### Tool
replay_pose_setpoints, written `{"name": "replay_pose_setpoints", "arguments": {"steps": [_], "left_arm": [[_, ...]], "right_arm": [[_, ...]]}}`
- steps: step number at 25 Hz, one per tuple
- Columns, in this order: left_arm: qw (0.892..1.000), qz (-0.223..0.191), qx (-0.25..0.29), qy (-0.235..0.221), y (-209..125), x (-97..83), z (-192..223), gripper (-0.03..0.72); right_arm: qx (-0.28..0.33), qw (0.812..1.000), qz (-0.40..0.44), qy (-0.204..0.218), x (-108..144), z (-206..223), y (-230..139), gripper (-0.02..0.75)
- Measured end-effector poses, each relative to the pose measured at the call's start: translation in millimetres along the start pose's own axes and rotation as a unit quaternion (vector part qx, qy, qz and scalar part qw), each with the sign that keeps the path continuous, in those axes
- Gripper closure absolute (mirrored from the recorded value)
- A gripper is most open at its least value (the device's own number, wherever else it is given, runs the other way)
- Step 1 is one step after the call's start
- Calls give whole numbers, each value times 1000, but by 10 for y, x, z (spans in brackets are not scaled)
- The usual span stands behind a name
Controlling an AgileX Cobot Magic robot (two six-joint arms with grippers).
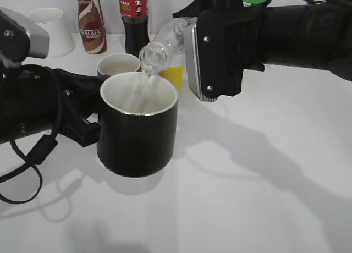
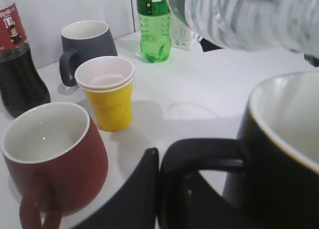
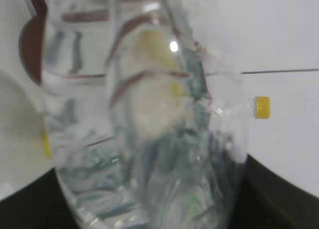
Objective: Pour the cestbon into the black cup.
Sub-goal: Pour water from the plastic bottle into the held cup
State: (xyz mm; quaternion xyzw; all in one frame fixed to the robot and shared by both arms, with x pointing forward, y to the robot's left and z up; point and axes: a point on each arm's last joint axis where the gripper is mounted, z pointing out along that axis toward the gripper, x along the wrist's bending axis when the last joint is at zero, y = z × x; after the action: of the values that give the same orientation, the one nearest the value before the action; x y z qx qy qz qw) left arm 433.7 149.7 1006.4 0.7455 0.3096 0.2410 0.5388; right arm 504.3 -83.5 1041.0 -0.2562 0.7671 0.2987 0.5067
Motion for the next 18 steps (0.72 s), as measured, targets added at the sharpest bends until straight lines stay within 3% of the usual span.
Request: {"name": "replay_pose_setpoints", "arguments": {"steps": [12, 18], "left_arm": [[1000, 8, -7, -6, 13, -11, 0, 648], [1000, 10, -7, -7, 13, -12, 0, 648]], "right_arm": [[25, 997, -74, -19, -42, -1, -41, 272], [31, 993, -96, -55, -120, -2, -43, 272]]}}
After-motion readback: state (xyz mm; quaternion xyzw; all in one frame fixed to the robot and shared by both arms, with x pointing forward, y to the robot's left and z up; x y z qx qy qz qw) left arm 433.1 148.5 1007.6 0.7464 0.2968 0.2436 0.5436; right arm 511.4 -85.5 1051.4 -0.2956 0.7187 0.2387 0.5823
